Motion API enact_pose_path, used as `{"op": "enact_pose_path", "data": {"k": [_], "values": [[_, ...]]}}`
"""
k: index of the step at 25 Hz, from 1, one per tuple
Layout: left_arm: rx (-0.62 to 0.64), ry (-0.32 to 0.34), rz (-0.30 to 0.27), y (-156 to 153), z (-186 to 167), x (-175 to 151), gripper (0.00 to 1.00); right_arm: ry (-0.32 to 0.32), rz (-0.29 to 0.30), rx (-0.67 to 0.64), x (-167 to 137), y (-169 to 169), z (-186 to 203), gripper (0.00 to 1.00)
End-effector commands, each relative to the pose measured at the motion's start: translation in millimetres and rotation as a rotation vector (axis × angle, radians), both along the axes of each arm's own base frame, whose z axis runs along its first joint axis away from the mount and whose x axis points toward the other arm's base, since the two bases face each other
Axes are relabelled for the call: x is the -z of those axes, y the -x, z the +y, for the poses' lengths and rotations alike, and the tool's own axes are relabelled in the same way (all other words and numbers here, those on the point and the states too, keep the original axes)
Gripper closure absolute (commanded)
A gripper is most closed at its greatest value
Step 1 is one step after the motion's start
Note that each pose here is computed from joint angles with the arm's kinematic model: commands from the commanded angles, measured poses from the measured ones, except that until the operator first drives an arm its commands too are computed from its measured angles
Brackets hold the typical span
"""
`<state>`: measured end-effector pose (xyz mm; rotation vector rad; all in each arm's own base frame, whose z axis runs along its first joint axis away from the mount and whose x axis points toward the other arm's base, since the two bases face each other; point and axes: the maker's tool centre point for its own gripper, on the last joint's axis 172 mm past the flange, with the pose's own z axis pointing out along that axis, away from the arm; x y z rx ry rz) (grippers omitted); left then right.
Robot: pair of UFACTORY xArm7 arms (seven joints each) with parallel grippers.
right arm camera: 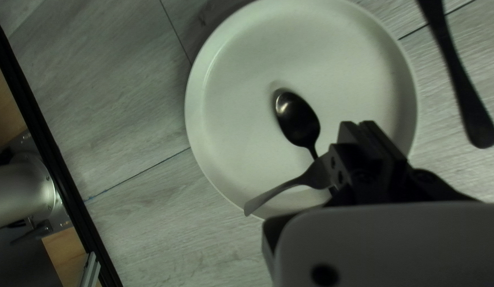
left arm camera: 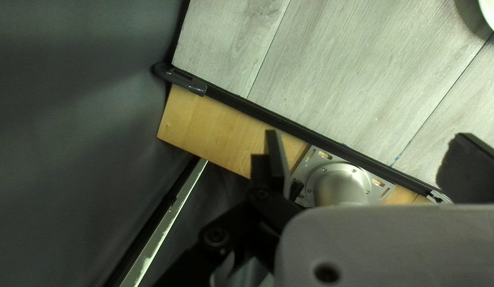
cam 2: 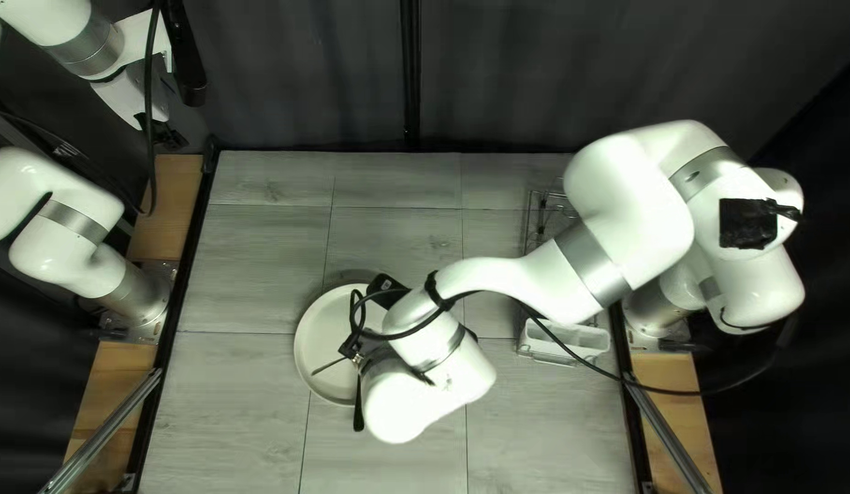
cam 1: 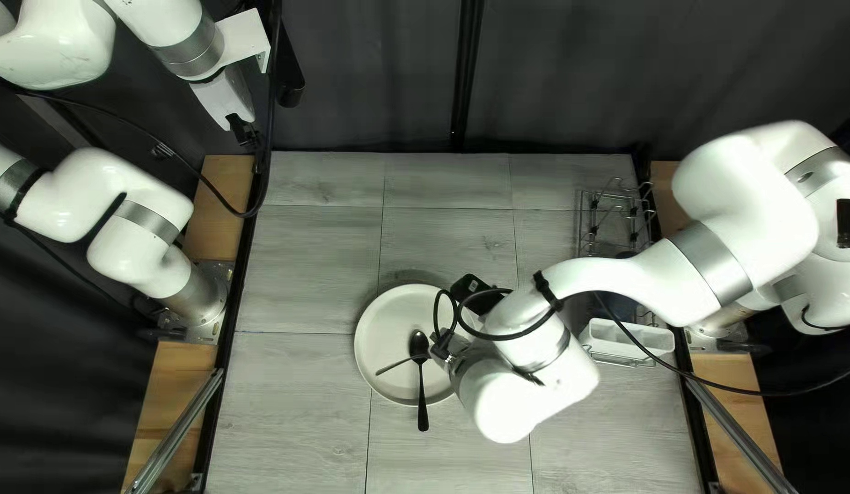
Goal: Pick up and place plate onto table. Place down one fork to the left of the plate. Place spoon and knife to the right of the plate. Place cup above the knife and spoon
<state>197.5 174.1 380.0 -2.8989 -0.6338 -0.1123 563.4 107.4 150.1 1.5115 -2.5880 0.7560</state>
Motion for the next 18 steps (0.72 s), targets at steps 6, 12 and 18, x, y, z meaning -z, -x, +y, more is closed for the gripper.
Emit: {"op": "enact_pose_path", "data": {"k": [6,12,18], "values": [[0.000,0.000,0.000,0.0,0.0,0.0,0.00,-0.031,-0.063,-0.142,11.4,-22.3,-43.8,1.00],[0.000,0.000,0.000,0.0,0.0,0.0,0.00,-0.063,-0.066,-0.170,22.1,-28.6,-56.9,1.00],[0.000,0.000,0.000,0.0,0.0,0.0,0.00,-0.090,-0.048,-0.152,37.8,-27.0,-61.4,0.99]]}}
